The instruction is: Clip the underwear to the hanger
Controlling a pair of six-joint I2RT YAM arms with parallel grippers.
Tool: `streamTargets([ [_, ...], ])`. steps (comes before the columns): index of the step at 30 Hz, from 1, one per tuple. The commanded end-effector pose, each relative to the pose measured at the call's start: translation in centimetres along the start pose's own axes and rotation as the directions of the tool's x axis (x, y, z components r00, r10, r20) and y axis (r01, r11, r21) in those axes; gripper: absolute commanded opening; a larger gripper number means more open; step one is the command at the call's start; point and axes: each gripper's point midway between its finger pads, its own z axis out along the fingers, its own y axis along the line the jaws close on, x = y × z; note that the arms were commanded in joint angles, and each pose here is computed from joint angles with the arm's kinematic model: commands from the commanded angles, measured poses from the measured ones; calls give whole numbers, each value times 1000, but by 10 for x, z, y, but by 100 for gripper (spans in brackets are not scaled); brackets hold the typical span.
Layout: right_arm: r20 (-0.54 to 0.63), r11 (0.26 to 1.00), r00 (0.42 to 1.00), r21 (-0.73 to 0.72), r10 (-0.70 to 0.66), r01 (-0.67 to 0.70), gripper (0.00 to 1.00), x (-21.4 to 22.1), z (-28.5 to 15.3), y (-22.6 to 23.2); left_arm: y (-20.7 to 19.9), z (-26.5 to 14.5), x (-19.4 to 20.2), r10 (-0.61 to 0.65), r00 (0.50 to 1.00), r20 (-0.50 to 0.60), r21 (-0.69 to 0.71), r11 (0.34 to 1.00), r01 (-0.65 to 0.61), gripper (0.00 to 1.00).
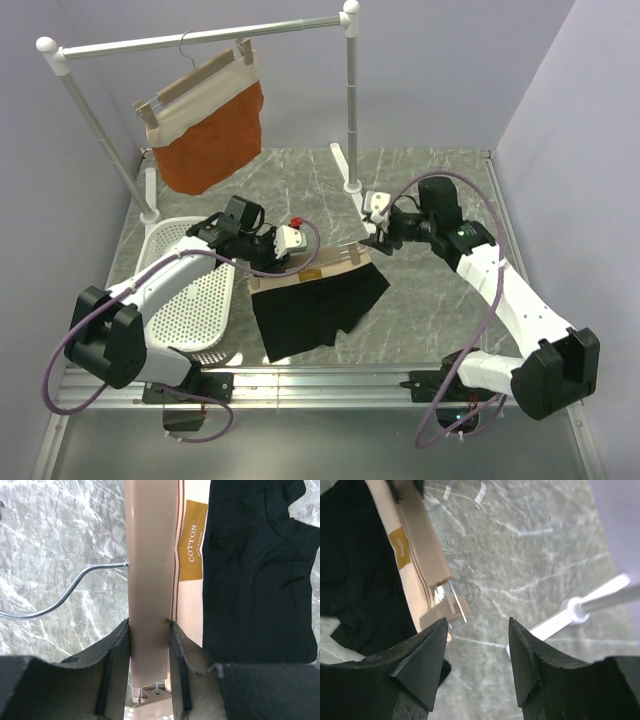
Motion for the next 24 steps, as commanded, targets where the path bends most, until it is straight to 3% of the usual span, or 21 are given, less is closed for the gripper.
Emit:
streamTargets([
  [1,19,982,982,-19,-189,189,59,-20,0,10,9,-4,-21,20,999,32,-14,1000,-19,0],
  [8,-30,940,940,-15,-340,340,59,-20,27,31,9,-4,-29,8,999,42,-9,1000,-8,0],
  [24,-112,901,894,-47,-434,432,60,-4,64,41,4,-7,-35,9,999,53,3,1000,-9,0],
])
